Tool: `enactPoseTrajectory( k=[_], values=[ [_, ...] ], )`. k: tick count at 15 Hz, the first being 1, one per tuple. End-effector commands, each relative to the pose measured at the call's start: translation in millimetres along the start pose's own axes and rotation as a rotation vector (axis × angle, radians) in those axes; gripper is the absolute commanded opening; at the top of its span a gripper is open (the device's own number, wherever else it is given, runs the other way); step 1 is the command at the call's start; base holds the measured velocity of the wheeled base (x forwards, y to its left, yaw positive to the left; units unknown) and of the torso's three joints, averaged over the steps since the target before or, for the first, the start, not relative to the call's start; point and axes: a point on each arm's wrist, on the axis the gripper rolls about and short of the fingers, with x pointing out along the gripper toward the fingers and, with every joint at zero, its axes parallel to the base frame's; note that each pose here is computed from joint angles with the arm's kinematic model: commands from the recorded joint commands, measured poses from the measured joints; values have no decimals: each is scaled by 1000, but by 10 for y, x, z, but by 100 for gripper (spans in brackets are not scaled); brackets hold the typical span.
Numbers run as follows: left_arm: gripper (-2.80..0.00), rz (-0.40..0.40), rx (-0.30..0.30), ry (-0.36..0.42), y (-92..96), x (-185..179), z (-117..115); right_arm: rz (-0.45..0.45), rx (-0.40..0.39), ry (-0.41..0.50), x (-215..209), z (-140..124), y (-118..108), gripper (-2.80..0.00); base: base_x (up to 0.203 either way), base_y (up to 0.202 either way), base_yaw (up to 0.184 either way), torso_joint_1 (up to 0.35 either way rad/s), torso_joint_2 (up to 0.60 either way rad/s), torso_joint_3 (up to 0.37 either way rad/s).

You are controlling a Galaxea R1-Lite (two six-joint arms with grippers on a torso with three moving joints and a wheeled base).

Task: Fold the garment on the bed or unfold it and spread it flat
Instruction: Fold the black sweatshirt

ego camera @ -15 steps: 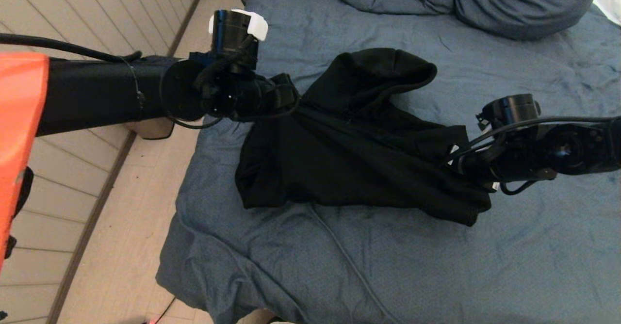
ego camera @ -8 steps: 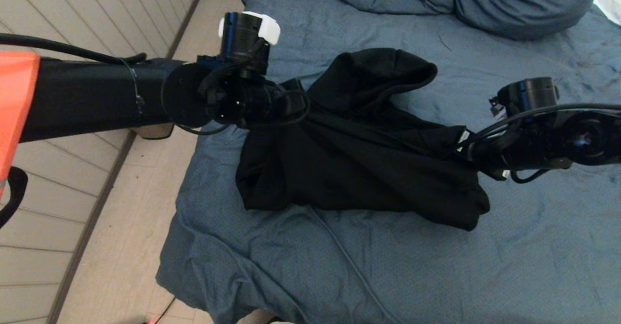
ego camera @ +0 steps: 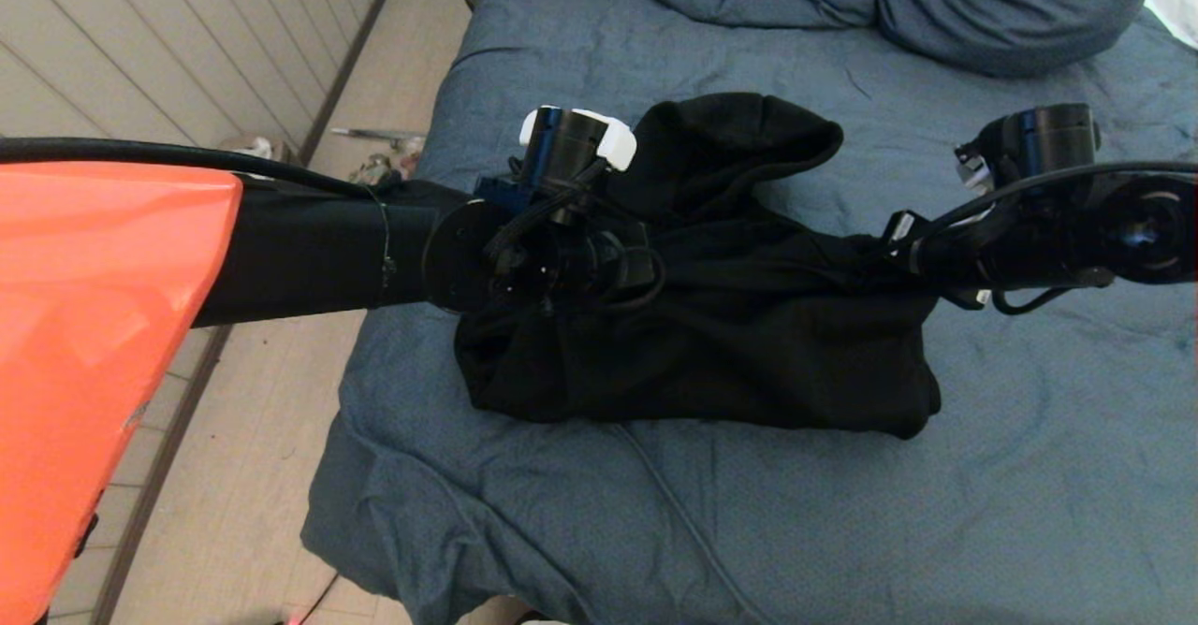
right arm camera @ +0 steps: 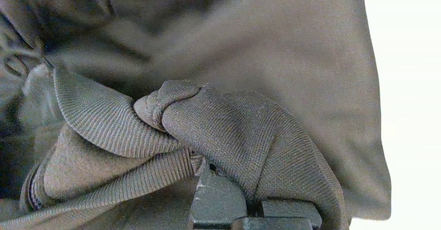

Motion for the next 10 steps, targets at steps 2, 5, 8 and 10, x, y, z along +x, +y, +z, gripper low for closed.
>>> enactPoseTrajectory(
  k=[2, 5, 8, 10],
  values=[
    [-280, 76, -11, -54, 53, 139, 43, -27, 7, -9, 151, 71, -88, -280, 0, 0, 0, 0, 0, 0],
    [-280, 123, -14, -92, 130, 168, 123, -43, 4, 3, 307, 72, -137, -280, 0, 0, 0, 0, 0, 0],
    [0, 111, -23, -117, 114, 97, 196, -38, -2, 4, 310, 65, -125, -280, 0, 0, 0, 0, 0, 0],
    [0, 101, -31, -139, 96, 2, 269, -36, -5, 5, 304, 61, -114, -280, 0, 0, 0, 0, 0, 0]
  ],
)
